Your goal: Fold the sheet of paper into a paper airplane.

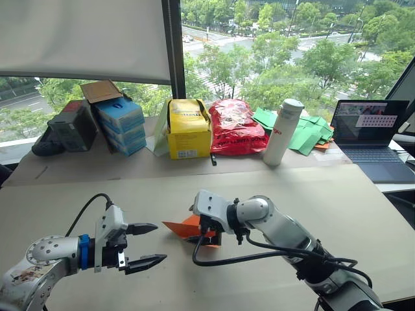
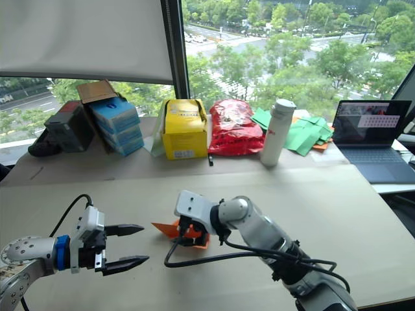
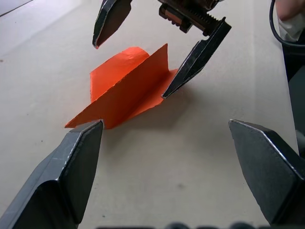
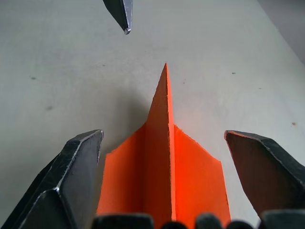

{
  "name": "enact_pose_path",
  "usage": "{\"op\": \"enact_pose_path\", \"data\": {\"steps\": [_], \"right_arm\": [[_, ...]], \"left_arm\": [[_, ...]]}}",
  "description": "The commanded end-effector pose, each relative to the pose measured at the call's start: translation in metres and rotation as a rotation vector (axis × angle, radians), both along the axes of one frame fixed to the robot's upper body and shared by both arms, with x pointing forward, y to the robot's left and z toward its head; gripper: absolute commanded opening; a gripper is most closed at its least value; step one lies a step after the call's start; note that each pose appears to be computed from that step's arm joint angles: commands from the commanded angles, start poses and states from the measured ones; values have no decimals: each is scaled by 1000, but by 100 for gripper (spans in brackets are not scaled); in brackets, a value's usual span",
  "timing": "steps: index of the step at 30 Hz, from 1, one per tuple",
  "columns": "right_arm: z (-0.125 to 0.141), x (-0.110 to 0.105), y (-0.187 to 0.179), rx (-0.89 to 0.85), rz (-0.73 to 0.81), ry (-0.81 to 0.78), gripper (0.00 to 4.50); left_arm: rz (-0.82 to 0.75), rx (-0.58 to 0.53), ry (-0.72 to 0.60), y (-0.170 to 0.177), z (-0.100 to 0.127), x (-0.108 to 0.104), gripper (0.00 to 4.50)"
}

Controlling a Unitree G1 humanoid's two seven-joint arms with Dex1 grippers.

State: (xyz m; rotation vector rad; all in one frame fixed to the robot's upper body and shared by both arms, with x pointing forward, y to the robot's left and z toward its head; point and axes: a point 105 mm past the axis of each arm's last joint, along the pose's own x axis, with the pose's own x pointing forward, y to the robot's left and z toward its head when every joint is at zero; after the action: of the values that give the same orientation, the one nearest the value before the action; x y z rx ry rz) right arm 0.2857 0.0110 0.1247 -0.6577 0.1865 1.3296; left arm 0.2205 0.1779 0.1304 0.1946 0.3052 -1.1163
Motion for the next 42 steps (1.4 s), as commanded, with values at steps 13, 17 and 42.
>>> {"op": "enact_pose_path", "data": {"steps": [13,17,42], "right_arm": [[-2,9,-2,-45,-18,-27,159],[-2,7,2,-46,-8,-32,15],[69,79,-172,201,-934,-24,1]], "left_arm": [[-2,1,-34,-5,7,0,450],[-1,5,-30,-1,3,-2,450],[-32,-155,-219,-53,50,17,450]]}}
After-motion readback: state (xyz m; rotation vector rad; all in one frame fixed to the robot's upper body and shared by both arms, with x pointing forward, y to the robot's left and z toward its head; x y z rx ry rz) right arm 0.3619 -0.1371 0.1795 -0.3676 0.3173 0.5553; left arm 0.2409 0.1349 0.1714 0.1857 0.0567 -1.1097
